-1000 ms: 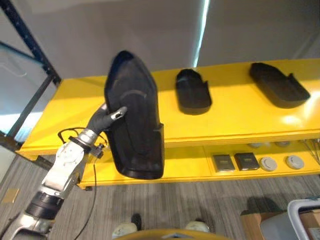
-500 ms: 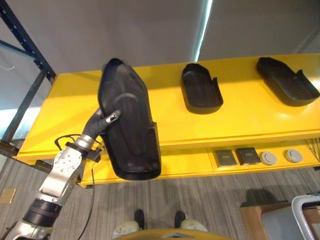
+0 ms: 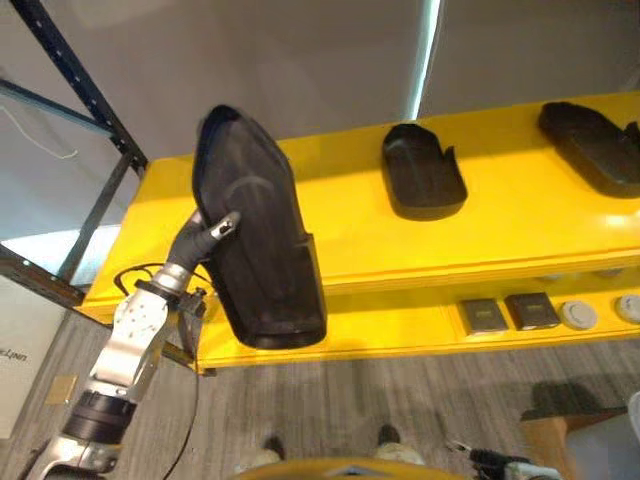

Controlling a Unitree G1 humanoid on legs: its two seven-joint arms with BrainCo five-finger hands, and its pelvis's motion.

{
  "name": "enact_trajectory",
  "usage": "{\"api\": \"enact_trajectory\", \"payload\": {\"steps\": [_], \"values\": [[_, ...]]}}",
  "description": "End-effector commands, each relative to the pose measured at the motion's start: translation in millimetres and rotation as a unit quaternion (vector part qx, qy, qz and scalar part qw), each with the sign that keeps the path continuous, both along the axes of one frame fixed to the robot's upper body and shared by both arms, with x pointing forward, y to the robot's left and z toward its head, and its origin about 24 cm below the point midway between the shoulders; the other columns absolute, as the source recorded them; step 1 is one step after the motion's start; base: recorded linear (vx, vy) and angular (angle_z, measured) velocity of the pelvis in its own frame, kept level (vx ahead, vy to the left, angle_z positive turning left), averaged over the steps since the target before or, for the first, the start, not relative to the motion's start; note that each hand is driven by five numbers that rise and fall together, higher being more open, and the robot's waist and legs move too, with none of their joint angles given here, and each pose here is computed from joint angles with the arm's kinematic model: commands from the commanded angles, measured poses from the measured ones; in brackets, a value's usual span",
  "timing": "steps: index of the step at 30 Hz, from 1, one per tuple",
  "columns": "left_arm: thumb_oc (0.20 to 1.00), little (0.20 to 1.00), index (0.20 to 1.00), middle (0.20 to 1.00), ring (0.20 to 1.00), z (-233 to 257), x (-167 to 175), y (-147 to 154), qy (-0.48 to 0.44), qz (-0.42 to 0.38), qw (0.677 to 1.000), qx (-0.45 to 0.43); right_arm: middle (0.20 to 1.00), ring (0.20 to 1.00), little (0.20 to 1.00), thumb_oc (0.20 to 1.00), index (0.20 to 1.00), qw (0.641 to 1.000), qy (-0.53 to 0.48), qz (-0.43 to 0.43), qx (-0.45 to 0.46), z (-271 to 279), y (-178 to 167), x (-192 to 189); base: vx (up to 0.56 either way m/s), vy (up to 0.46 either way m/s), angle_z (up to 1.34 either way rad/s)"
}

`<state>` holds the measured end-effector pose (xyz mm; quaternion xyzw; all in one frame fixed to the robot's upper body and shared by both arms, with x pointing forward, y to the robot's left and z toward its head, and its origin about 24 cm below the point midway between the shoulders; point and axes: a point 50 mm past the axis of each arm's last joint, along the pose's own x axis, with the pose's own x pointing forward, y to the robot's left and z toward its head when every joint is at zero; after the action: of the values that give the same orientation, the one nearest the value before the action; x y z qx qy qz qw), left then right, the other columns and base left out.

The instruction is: Move parts from the plastic box to the shelf.

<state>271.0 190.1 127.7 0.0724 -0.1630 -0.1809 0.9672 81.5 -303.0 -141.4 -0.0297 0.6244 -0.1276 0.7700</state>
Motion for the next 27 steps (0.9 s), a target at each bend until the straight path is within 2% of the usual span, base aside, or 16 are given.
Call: {"api": "enact_trajectory", "payload": {"steps": [1, 8, 13, 15, 19, 21, 27], "values": [[0.2, 0.2, 0.2, 0.2, 0.2, 29, -2, 6, -0.05, 0.003, 0.998, 0.034, 1.0, 1.0, 1.0, 1.0, 1.0, 1.0, 0.009, 0.028, 0.001, -12, 30, 2, 0.04, 0.177, 0.2], [0.2, 0.2, 0.2, 0.2, 0.2, 29, 1, 21, -0.036, 0.043, 0.996, 0.062, 1.0, 1.0, 1.0, 1.0, 1.0, 0.997, -0.001, 0.077, -0.008, -17, 45, 0, 0.05, 0.041, -0.07], [0.2, 0.2, 0.2, 0.2, 0.2, 35, 15, 38, -0.009, 0.074, 0.996, 0.049, 1.0, 1.0, 1.0, 1.0, 1.0, 0.995, 0.012, 0.089, 0.042, -20, 52, -11, 0.08, -0.078, 0.22], [0.2, 0.2, 0.2, 0.2, 0.2, 38, 18, 43, -0.008, 0.075, 0.996, 0.044, 1.0, 1.0, 1.0, 1.0, 1.0, 0.996, 0.013, 0.079, 0.043, -19, 50, -12, 0.02, -0.043, 0.05], [0.2, 0.2, 0.2, 0.2, 0.2, 59, 35, 61, -0.015, 0.087, 0.996, 0.01, 1.0, 1.0, 1.0, 1.0, 1.0, 0.999, 0.01, 0.042, 0.027, -10, 24, -4, -0.04, 0.01, -0.06], [0.2, 0.2, 0.2, 0.2, 0.2, 71, 44, 73, -0.005, 0.079, 0.997, -0.02, 1.0, 1.0, 1.0, 1.0, 1.0, 0.998, 0.008, 0.063, 0.022, -4, 14, 5, -0.04, 0.034, -0.06], [0.2, 0.2, 0.2, 0.2, 0.2, 90, 61, 111, 0.02, 0.114, 0.993, 0.026, 1.0, 1.0, 1.0, 1.0, 1.0, 0.995, 0.004, 0.091, 0.045, -1, 18, 16, 0.04, 0.002, -0.14]]}}
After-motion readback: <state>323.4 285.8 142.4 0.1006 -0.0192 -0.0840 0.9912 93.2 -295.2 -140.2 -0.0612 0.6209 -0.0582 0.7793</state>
